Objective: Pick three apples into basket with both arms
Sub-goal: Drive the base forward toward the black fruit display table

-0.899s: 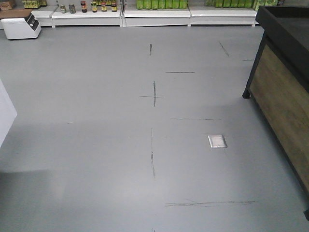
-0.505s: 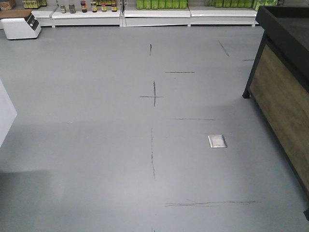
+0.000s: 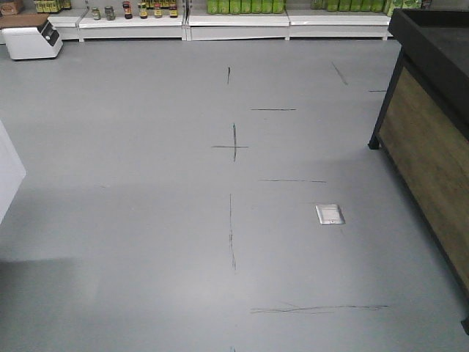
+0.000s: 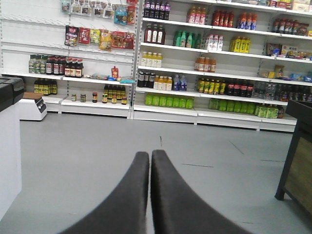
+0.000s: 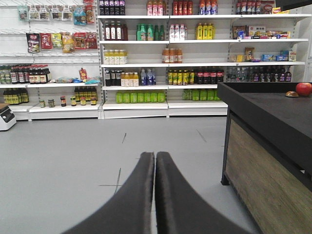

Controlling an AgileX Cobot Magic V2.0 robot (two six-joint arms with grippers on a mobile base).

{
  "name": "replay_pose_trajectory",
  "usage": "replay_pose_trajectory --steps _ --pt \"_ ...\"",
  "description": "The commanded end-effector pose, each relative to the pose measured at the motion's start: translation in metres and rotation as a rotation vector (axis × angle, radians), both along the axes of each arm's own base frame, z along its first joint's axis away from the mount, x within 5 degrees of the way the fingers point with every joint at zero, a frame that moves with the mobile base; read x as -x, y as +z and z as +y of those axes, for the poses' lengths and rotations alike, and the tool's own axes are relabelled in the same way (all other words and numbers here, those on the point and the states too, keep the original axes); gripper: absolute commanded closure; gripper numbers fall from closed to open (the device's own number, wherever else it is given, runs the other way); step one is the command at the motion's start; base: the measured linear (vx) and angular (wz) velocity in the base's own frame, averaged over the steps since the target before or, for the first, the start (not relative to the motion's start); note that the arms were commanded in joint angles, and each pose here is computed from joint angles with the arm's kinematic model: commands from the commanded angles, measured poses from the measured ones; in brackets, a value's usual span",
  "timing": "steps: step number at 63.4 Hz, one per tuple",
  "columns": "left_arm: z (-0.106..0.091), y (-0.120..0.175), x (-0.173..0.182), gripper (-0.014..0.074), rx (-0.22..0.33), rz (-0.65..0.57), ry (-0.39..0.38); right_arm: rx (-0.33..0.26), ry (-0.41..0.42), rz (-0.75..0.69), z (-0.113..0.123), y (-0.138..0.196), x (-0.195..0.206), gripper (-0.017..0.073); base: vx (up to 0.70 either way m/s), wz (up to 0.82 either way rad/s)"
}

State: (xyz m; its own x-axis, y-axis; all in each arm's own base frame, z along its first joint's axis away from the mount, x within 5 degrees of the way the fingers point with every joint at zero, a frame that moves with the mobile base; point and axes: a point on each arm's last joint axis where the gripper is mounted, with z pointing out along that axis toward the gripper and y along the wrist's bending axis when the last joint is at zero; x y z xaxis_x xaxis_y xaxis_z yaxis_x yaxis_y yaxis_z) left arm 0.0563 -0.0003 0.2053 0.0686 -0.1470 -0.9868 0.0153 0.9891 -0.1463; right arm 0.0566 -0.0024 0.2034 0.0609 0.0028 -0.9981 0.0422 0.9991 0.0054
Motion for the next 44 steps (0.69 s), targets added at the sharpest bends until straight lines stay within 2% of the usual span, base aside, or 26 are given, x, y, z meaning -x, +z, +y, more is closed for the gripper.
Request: replay_pose_trajectory --steps 1,44 --pt "-0.0008 0.0010 0.0010 0.0600 0.013 -0.066 -0.012 0.013 -0.004 -0.069 -0.0001 0.0021 0.0008 0.0568 0.00 0.00" --pt "-0.0008 0.0010 0.0010 0.0600 0.013 -0.066 -0.012 0.013 -0.004 -0.069 -0.0001 0.0021 0.0008 0.0568 0.04 -0.01"
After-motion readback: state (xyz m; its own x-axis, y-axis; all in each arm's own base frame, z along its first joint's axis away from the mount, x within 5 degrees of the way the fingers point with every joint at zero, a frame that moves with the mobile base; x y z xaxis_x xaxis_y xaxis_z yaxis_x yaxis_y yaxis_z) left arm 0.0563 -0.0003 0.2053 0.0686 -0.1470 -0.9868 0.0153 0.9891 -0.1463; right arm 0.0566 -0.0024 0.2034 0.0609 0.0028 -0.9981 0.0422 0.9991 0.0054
